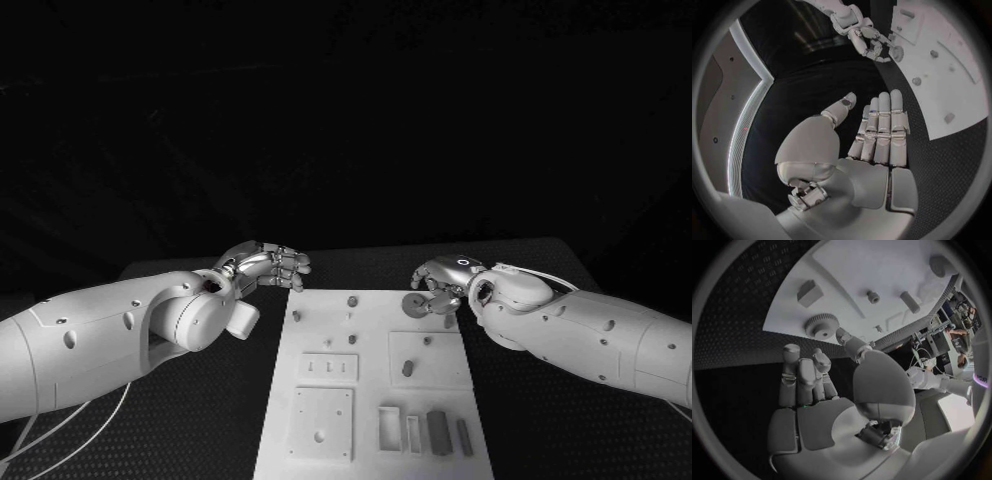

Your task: Assemble the parts on the task board

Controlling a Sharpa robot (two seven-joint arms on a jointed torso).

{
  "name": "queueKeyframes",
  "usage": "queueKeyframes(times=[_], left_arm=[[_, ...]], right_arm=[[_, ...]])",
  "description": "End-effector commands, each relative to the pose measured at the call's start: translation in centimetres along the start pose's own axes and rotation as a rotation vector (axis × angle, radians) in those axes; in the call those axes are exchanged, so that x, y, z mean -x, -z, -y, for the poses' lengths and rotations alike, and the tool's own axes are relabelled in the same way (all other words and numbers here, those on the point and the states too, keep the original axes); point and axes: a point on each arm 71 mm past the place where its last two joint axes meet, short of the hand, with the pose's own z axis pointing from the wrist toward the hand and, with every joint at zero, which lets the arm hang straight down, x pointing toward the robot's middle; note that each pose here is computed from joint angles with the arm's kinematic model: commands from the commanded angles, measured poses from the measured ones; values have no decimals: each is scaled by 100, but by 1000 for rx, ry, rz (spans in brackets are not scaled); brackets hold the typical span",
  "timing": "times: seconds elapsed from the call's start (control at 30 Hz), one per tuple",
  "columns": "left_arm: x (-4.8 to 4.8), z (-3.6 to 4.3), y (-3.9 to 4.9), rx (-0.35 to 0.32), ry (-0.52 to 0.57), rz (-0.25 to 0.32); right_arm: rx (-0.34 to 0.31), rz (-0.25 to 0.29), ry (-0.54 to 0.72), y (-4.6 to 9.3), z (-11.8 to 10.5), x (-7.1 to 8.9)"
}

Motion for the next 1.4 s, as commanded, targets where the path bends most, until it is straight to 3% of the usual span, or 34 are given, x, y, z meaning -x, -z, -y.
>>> queueKeyframes(times=[0.03,1.4], left_arm=[[-25,15,2,-7,5,-20],[-14,11,14,-3,5,-19]], right_arm=[[10,4,-14,-8,17,-2],[-2,-93,9,-19,46,-228]])
